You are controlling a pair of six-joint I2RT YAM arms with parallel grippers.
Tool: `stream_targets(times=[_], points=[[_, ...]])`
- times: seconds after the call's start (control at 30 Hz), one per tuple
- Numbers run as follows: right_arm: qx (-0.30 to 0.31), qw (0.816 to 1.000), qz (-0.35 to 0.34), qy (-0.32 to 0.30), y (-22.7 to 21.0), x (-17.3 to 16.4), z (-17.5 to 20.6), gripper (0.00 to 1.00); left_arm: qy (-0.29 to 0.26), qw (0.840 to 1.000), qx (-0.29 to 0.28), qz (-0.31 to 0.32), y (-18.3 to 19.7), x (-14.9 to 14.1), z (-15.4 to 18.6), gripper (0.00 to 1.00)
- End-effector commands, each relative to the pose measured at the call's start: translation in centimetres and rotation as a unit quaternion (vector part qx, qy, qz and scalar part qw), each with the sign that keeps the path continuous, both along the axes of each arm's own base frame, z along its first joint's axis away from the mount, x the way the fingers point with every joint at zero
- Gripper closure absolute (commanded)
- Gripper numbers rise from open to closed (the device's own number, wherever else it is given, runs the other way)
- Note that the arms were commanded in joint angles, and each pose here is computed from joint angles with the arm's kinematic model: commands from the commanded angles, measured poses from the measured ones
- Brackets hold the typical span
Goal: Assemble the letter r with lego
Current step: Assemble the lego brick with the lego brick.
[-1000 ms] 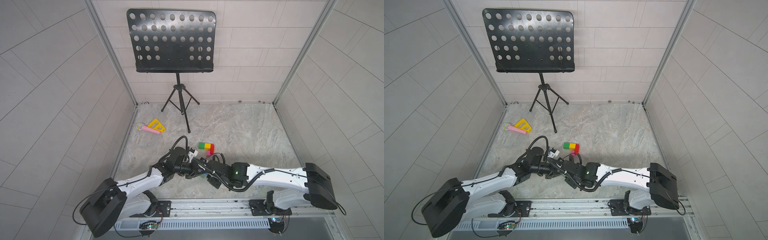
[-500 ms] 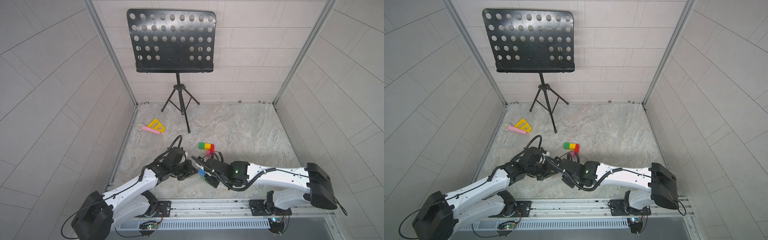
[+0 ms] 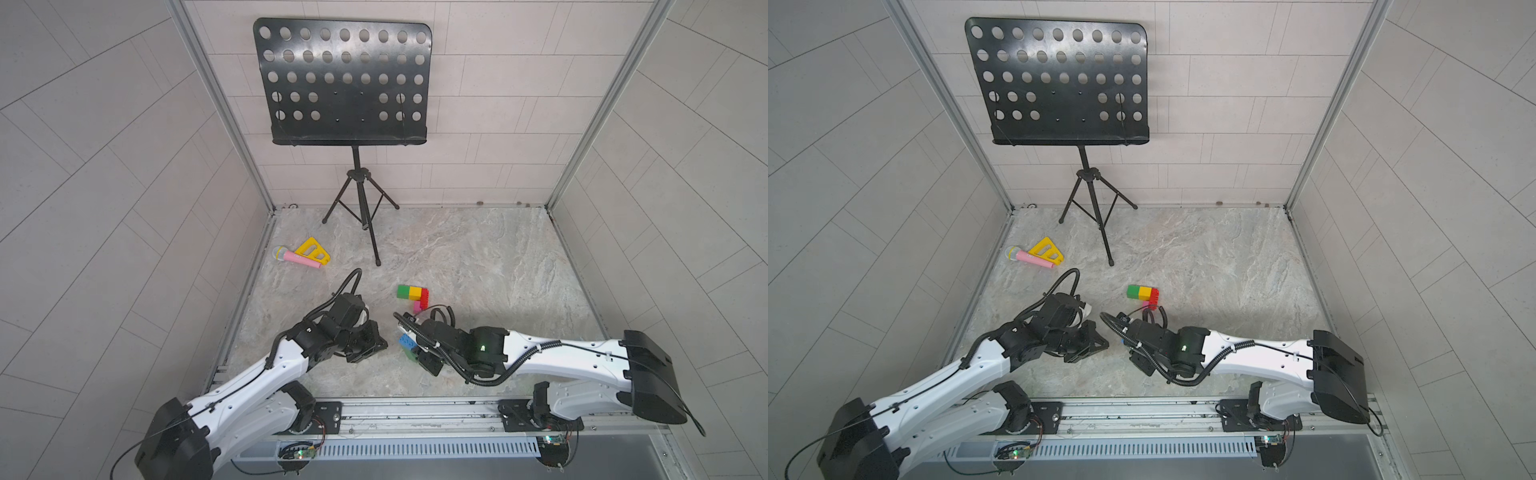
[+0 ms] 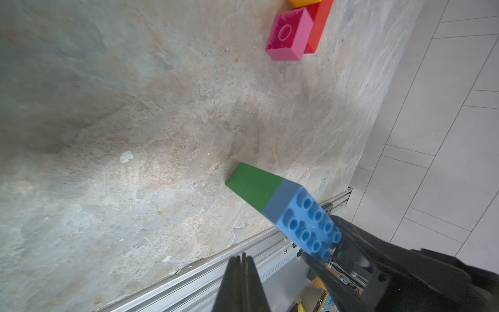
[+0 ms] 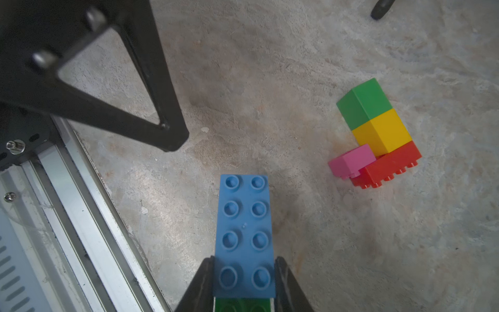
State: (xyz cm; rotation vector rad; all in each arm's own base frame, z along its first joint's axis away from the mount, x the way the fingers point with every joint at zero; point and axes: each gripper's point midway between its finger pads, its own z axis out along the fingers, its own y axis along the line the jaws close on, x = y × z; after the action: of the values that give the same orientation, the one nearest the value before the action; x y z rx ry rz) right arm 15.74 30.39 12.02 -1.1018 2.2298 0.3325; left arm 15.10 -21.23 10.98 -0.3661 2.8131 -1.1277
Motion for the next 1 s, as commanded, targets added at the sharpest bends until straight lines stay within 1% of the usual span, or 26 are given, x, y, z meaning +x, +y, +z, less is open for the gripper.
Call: stream_targets(times=[0.0,0.13,0.27,0.37,0.43,0.63,0.8,0.93,0.97], points=[[0.034,0.999,-0.013,-0.03,-0.2,0.6,1.0,1.0,-0.028,1.0,0.005,0.008,0.4,0.6,1.6,1.0],[0.066,0.996,-0.02,-0.054,-0.9,0.8,1.5,1.0,-0.045,0.999,-0.005,0.018,0.4,1.1,3.0,1.0],[0.074,0.995,-0.021,-0.058,-1.3,0.7,1.2,1.0,-0.055,0.998,-0.01,0.026,0.4,1.4,3.8,1.0],[0.083,0.995,-0.005,-0.062,-1.0,0.2,0.8,1.0,-0.056,0.998,-0.012,0.027,0.2,1.6,3.9,1.0],[0.089,0.994,-0.003,-0.066,-1.2,0.1,0.2,1.0,-0.053,0.998,-0.012,0.026,0.1,1.6,3.9,1.0],[0.099,0.993,-0.004,-0.07,-1.4,0.0,0.2,1.0,-0.052,0.998,-0.013,0.028,0.1,1.7,3.9,1.0],[0.097,0.993,0.002,-0.069,-1.1,0.0,0.3,0.93,-0.047,0.998,-0.013,0.026,0.0,1.6,3.7,1.0],[0.092,0.993,0.003,-0.068,-1.1,0.0,0.4,0.82,-0.043,0.999,-0.011,0.026,0.0,1.6,3.4,1.0],[0.09,0.994,0.004,-0.068,-1.1,0.0,0.4,0.81,-0.043,0.999,-0.011,0.026,0.0,1.5,3.4,1.0]])
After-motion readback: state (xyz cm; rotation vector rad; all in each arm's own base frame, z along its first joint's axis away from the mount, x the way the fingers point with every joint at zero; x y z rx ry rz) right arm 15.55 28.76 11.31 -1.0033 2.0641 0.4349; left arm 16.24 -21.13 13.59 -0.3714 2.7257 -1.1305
